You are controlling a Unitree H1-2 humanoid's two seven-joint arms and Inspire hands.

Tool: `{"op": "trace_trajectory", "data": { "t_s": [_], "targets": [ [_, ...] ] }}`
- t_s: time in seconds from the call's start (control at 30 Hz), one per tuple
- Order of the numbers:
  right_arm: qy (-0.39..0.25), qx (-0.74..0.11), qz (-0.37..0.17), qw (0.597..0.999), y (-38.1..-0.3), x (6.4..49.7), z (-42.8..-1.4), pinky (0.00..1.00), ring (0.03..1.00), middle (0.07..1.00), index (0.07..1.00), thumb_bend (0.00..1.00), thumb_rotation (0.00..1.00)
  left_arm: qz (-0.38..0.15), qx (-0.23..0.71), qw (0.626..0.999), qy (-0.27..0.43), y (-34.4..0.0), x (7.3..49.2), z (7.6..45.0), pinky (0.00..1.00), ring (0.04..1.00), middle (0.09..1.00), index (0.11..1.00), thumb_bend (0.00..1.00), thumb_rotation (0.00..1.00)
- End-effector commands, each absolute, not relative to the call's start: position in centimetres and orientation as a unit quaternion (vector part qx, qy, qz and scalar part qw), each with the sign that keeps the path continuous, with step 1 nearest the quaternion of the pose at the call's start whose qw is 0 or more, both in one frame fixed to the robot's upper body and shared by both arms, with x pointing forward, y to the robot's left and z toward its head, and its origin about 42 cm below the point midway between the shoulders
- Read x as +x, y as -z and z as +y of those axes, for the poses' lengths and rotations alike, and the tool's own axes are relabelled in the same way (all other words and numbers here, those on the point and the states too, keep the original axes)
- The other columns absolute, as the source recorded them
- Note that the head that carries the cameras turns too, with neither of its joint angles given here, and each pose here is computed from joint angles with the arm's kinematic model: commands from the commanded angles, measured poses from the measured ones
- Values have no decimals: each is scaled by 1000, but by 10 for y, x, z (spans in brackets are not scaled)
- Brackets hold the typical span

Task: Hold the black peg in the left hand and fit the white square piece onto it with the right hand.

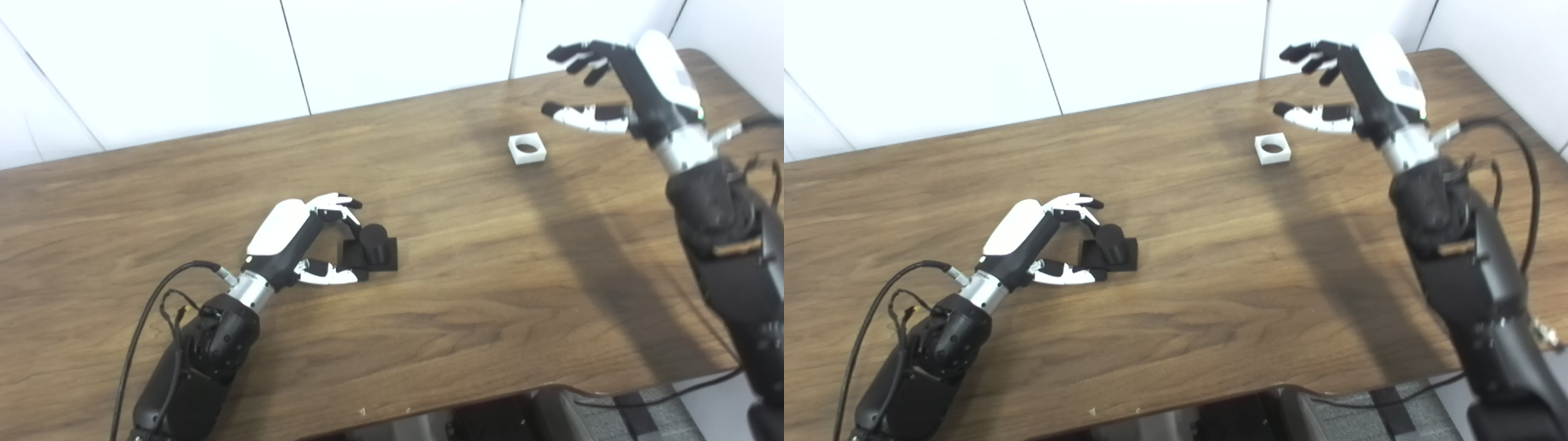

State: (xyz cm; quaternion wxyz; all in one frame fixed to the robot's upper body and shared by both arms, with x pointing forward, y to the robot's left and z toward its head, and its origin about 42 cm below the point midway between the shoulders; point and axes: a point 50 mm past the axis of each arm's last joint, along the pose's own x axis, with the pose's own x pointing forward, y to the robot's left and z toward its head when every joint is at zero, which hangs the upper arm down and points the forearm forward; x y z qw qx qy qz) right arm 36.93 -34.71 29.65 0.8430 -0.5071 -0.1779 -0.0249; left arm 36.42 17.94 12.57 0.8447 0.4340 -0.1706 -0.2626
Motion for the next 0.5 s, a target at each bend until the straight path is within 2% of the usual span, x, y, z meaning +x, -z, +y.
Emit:
{"op": "trace_trajectory", "data": {
  "t_s": [0.0,0.23,0.33,0.47],
  "targets": [
    [19,-538,-178,823,-333,390,-355,593,737,743,685,689,187,-124,478,828,264,-111,365,199,759,881,824,486,522,73],
    [-23,-574,-145,805,-351,427,-362,631,784,784,710,690,145,-124,479,829,261,-113,363,200,767,884,827,487,522,71],
    [-53,-574,-132,807,-351,441,-364,688,811,798,738,727,109,-123,479,829,262,-113,362,201,769,882,826,487,523,71],
    [-101,-586,-81,800,-348,462,-365,813,909,880,777,735,206,-123,479,829,261,-113,362,201,767,882,826,487,523,72]
  ]
}}
